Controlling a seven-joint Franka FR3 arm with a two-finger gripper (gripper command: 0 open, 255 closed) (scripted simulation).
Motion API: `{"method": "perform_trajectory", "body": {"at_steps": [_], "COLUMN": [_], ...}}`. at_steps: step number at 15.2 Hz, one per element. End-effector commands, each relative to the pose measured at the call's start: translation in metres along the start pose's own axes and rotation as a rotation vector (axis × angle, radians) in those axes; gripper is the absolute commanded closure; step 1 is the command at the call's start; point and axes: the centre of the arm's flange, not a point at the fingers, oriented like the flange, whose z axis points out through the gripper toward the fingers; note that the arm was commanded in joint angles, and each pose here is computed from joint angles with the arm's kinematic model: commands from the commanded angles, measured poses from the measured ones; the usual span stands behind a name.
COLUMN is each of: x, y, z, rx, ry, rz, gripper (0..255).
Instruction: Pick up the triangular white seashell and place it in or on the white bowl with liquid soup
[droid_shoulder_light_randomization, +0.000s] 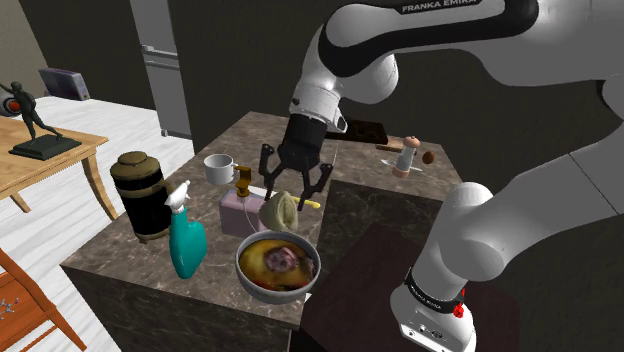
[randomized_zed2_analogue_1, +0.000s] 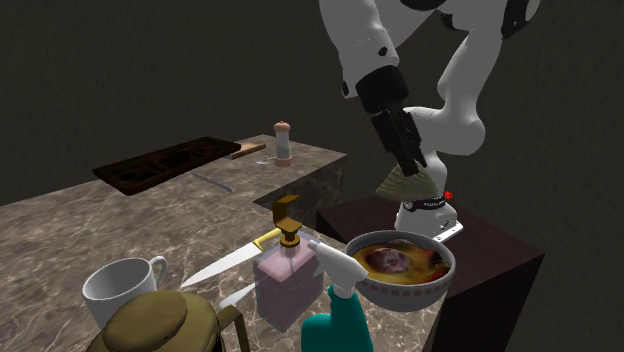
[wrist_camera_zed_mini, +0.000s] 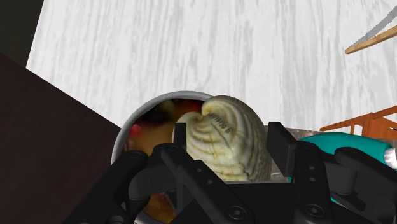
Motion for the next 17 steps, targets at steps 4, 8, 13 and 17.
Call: {"method": "perform_trajectory", "body": {"at_steps": [4, 8, 13, 17], "x": [0.005, 0.016, 0.03, 0.042], "y": [0.004, 0.008, 0.013, 0.017], "z": [0.026, 0.043, 0.065, 0.082], "rx": [0.001, 0.001, 0.001, 0.001], "ry": [0.0, 0.0, 0.0, 0.0], "rz": [0.002, 0.002, 0.002, 0.002], "gripper": [255, 255, 255, 255]}}
